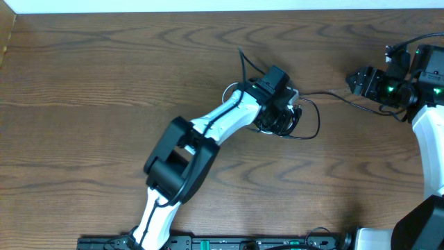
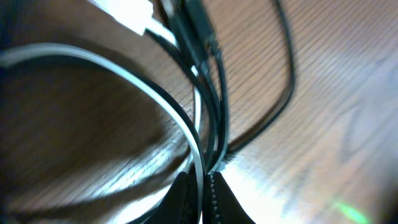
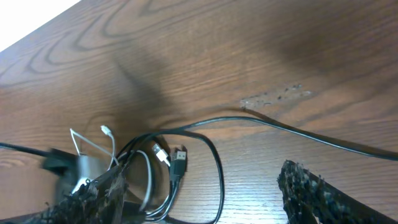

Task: Untangle cables

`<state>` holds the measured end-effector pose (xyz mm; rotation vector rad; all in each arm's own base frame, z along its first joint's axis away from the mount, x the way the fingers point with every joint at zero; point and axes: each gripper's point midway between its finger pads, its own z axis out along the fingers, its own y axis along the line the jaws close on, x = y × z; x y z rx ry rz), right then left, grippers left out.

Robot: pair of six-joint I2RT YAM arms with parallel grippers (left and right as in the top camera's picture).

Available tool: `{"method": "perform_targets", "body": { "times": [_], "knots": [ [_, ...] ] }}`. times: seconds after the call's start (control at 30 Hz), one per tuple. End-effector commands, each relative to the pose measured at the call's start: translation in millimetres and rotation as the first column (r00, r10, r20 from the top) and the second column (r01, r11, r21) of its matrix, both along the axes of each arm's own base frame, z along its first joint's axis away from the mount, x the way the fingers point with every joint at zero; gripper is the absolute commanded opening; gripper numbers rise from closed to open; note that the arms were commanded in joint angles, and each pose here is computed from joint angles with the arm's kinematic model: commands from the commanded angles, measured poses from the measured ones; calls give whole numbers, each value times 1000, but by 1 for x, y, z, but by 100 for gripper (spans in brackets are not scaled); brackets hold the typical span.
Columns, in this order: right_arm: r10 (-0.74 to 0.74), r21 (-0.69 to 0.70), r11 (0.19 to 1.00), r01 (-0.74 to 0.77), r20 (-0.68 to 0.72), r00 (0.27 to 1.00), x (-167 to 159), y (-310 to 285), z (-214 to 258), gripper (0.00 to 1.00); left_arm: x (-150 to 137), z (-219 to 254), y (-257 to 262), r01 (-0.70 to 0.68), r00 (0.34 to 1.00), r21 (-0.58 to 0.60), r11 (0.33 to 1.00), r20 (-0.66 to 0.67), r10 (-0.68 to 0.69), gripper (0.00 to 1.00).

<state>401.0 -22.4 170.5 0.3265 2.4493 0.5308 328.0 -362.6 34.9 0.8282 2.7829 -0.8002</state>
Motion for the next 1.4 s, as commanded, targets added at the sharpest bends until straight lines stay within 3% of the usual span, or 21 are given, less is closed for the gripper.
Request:
{"method": "perform_targets", "body": {
  "times": [0.0, 0.33, 0.77, 0.97, 1.07, 1.3, 1.37],
  "knots": [
    [31, -12, 999, -31, -5, 1000, -1, 8, -4, 75, 24, 74, 1, -107, 991, -106, 989, 71, 115, 8],
    [77, -8, 997, -77, 12, 997, 2, 25, -1, 77, 49, 171, 39, -341, 927, -267, 901, 61, 369, 8],
    [309, 63, 947, -316, 102, 946, 2, 111, 16, 80, 71, 221, 50, -496, 844, -407, 767, -20, 535, 8],
    [375, 53, 922, -384, 127, 918, 0, 140, 18, 80, 96, 216, 82, -699, 690, -368, 614, -122, 713, 8],
    [403, 50, 910, -412, 137, 905, 2, 152, 16, 80, 101, 216, 88, -739, 651, -360, 570, -163, 741, 7],
    [450, 69, 885, -460, 128, 884, 6, 173, 0, 80, 100, 207, 97, -775, 613, -313, 549, -162, 773, 8],
    [450, 71, 885, -459, 119, 885, 7, 173, -5, 79, 95, 200, 100, -763, 632, -284, 581, -137, 763, 8]
  ]
}}
